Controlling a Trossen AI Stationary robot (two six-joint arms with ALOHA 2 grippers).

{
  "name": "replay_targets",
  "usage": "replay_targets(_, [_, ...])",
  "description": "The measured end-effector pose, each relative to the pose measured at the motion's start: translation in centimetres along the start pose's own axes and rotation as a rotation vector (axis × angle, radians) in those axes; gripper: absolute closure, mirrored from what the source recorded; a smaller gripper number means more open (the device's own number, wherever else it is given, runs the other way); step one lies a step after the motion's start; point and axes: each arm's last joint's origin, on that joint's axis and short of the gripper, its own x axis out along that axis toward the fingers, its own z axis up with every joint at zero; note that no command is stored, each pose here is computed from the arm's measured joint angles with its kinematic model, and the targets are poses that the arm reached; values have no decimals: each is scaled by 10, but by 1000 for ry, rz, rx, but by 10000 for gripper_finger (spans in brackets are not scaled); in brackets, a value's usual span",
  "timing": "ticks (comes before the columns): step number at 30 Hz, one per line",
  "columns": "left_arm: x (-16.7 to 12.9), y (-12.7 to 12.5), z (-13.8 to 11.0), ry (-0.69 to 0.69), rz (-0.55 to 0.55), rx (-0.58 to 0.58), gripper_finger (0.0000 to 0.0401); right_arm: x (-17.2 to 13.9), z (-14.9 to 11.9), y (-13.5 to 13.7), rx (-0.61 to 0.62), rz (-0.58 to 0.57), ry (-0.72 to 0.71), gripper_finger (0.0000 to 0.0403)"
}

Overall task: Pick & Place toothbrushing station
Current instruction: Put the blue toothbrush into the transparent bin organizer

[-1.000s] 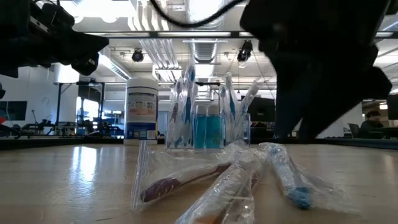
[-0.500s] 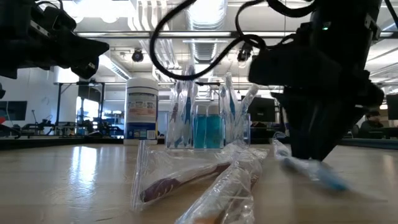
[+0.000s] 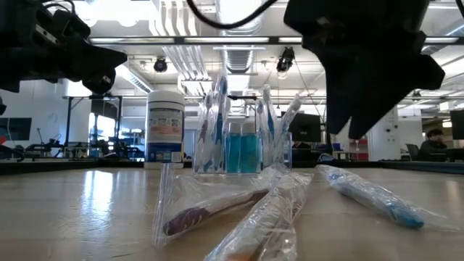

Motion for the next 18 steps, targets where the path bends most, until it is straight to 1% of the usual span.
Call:
replay_targets(5, [0, 0, -2, 15, 1, -15, 387, 21, -4, 4, 31, -22, 21, 227])
replay_targets(10, [0, 0, -2, 20, 2, -17, 387, 43, -8, 5, 26, -81, 39, 227])
replay_targets(12, [0, 0, -2, 23, 2, -17, 387, 50, -7, 5, 15, -97, 40, 227])
replay_targets(18, [0, 0, -2, 23, 2, -17, 387, 55, -5, 5, -78, -109, 48, 231])
